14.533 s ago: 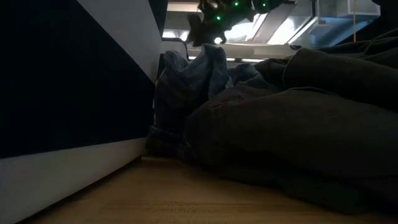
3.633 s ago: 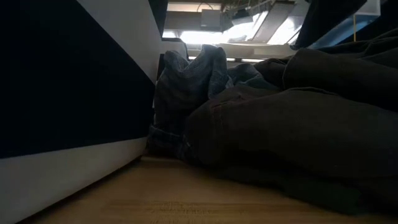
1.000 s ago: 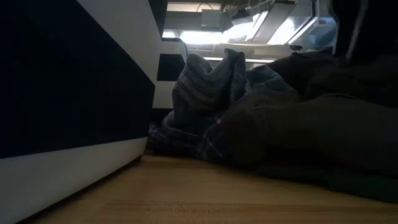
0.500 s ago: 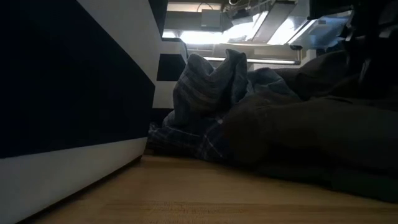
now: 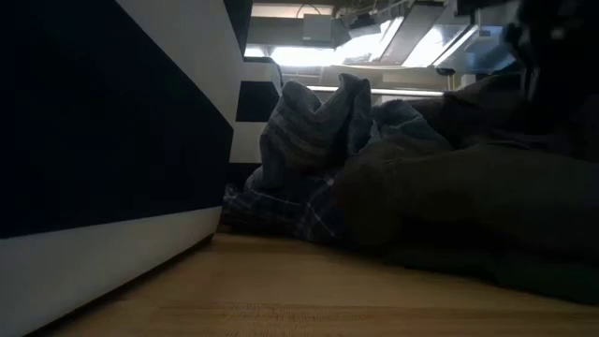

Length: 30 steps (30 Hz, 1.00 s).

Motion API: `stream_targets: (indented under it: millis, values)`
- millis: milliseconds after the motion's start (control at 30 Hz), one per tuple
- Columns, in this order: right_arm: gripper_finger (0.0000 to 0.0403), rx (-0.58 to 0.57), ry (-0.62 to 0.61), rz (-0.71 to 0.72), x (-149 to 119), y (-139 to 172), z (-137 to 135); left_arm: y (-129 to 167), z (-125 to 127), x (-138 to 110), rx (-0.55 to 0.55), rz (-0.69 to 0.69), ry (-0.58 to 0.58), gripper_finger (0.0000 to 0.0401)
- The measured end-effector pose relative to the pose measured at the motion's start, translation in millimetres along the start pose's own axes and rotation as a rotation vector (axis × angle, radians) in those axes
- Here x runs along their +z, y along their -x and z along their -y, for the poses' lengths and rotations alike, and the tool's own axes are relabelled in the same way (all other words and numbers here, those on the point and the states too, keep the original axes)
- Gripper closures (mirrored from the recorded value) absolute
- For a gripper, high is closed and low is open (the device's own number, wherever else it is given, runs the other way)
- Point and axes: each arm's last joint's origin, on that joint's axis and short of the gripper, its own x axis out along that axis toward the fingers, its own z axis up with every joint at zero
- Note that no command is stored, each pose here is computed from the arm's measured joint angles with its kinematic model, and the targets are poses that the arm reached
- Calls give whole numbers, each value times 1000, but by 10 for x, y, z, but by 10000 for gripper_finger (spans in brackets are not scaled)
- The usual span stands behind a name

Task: Sort clothes
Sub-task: Put the gray short pants into the bottom blue laundry organizer

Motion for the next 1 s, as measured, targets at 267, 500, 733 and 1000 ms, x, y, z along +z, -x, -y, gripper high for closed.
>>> stream_targets:
  millis: [267,500,733,1000]
  values:
    - [383,-98,11,107,177,500,219,0,0,0,0,0,0,361]
    - [375,-28,-19,295,402,952,407,0,-1,3,1,4,1,361]
    - [382,-77,-6,486,641,1267,646,0,-2,6,2,6,2,361]
    - [378,-191,-26,657,920,1605,1056,0,-2,7,1,7,2,361]
